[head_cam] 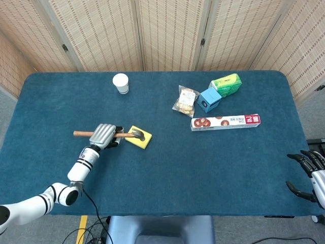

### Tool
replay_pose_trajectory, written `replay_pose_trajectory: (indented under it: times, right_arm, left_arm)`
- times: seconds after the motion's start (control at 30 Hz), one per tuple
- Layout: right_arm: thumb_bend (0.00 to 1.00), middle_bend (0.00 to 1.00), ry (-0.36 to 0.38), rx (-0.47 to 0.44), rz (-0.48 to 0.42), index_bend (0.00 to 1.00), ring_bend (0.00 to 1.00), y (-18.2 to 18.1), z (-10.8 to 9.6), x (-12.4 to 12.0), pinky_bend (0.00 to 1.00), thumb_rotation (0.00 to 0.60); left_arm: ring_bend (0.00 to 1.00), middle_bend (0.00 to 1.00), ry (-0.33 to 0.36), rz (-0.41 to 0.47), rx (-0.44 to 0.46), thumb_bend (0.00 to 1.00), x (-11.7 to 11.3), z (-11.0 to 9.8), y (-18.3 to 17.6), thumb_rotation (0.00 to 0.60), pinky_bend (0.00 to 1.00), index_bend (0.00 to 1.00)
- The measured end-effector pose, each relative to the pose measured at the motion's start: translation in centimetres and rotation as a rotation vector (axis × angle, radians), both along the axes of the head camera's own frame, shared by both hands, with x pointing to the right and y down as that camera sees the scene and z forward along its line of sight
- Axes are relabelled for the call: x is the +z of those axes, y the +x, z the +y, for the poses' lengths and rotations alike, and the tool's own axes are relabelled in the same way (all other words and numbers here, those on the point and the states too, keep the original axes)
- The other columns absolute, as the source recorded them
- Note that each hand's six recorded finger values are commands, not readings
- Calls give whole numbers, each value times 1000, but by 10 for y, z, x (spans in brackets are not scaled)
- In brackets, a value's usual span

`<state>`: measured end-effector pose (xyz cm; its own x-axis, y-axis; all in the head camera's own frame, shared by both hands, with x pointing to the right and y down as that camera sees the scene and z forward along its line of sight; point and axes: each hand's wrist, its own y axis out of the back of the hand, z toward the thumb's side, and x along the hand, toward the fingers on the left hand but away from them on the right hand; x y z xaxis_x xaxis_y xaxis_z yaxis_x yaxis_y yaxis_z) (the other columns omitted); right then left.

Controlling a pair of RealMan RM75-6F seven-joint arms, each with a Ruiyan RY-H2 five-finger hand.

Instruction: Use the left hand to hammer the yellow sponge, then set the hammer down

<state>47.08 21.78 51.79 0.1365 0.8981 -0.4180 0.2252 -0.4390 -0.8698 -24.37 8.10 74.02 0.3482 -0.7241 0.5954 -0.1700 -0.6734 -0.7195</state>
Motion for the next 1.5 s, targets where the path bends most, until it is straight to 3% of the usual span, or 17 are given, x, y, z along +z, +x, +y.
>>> replay_pose_trajectory:
  times: [0.27,0.63,0.77,1.1,1.5]
  right_arm:
    - [192,263,3,3,-1,207,117,1,0,-1,119,600]
    - [192,263,-3,1,-6,207,118,1,0,2,120,600]
    - [192,263,-3,5,0,207,118,1,0,2,120,600]
    - [192,263,-2,14,7,207,117,3,0,0,120,600]
    - [192,263,-1,-1,-11,207,117,0,0,2,120,600]
  left_arm:
    - [849,853,-32,-51,-5,739,13,2,0,600,900,772]
    - [849,854,43,28,-26,739,-25,-12,-3,600,900,772]
    - [848,855,36,8,-21,739,-16,-9,-2,600,900,772]
    - [849,856,11,-141,30,739,25,2,-6,600,900,772]
    - [849,858,28,26,-51,739,-21,-1,-19,600,902,773]
